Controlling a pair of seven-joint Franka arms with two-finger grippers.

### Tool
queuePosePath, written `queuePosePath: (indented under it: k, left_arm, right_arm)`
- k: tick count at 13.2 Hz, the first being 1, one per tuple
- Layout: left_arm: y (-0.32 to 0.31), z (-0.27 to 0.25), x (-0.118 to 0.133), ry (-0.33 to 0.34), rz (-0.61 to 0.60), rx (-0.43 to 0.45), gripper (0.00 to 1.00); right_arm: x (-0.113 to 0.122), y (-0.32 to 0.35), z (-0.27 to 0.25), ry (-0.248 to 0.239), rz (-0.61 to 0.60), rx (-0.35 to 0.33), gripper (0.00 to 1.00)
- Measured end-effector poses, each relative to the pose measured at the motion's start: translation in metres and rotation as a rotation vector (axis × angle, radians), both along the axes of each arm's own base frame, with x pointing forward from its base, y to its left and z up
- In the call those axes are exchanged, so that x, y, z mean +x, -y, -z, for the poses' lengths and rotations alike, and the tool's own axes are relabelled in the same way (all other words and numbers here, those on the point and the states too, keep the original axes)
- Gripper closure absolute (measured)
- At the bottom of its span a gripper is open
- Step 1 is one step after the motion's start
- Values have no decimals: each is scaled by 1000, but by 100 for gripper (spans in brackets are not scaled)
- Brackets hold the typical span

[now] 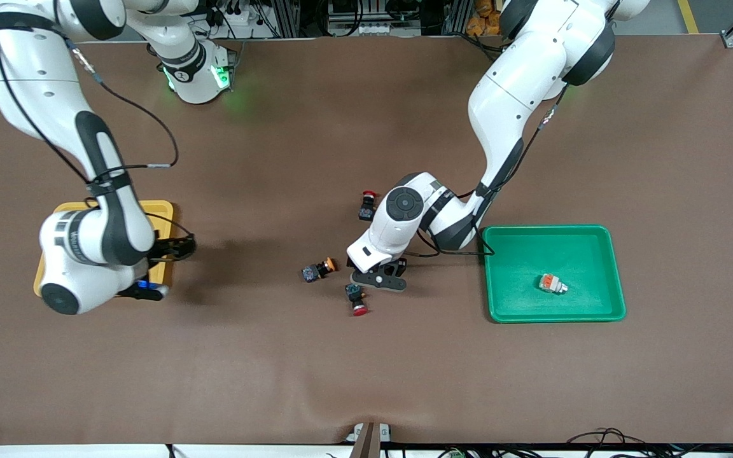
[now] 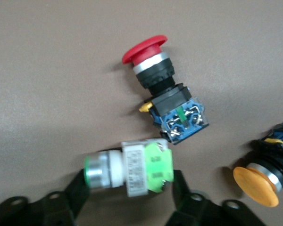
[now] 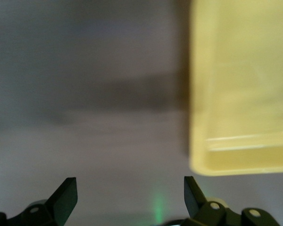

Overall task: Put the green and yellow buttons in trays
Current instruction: 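Grasp the green button with the left gripper while the right gripper returns, then place the green button in the green tray while the right gripper grasps another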

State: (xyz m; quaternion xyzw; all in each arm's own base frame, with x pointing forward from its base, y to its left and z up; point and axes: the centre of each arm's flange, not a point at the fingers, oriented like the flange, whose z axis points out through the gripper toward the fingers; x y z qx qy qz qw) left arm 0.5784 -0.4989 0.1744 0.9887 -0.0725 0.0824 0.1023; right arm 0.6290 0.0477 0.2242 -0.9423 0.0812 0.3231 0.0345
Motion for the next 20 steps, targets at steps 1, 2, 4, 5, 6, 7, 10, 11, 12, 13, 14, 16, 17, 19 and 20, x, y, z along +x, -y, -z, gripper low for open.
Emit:
queuePosePath:
  k: [1, 2, 4, 5, 6, 7, 10, 11, 12, 13, 14, 16, 17, 19, 20]
  left_arm:
    - [0, -1, 0, 1, 0, -1, 33]
    - [0, -1, 0, 1, 0, -1, 33]
    - [-1, -2, 2, 5, -2, -2, 33]
    - [-1, -6, 5, 12, -6, -7, 33]
    - [-1, -10, 8, 19, -9, -12, 33]
    - [-3, -14, 11, 24, -13, -14, 33]
    - [-20, -31, 18, 21, -31, 2, 33]
    - [-32, -39, 20, 14, -40, 15, 33]
    - [-46, -49, 20, 8, -51, 29, 33]
    - [-64, -59, 20, 2, -63, 46, 33]
    - [-87, -69, 22, -1, -66, 64, 33]
    - [-140, -87, 26, 1, -51, 102, 33]
    - [-167, -94, 28, 1, -39, 121, 33]
    - [-224, -104, 33, -20, 0, 175, 33]
    - [-251, -107, 36, -43, 11, 201, 33]
  right_arm:
    - [-1, -13, 0, -6, 25, -16, 0]
    - [-2, -24, 0, -12, 47, -32, 0]
    - [-2, -42, -2, -17, 100, -58, 0]
    - [-1, -50, -4, -12, 140, -58, 0]
    - [2, -58, -6, -2, 187, -48, 0]
    - [4, -68, -7, 6, 235, -48, 0]
    - [9, -108, -18, 36, 366, -124, 0]
    - [12, -124, -23, 57, 423, -146, 0]
    - [16, -143, -28, 89, 487, -157, 0]
    - [20, -166, -33, 139, 546, -165, 0]
    - [22, -190, -36, 200, 600, -166, 0]
    - [21, -229, -39, 270, 681, -167, 0]
    - [18, -240, -39, 277, 702, -173, 0]
    - [18, -250, -34, 296, 749, -177, 0]
    - [21, -251, -29, 315, 792, -176, 0]
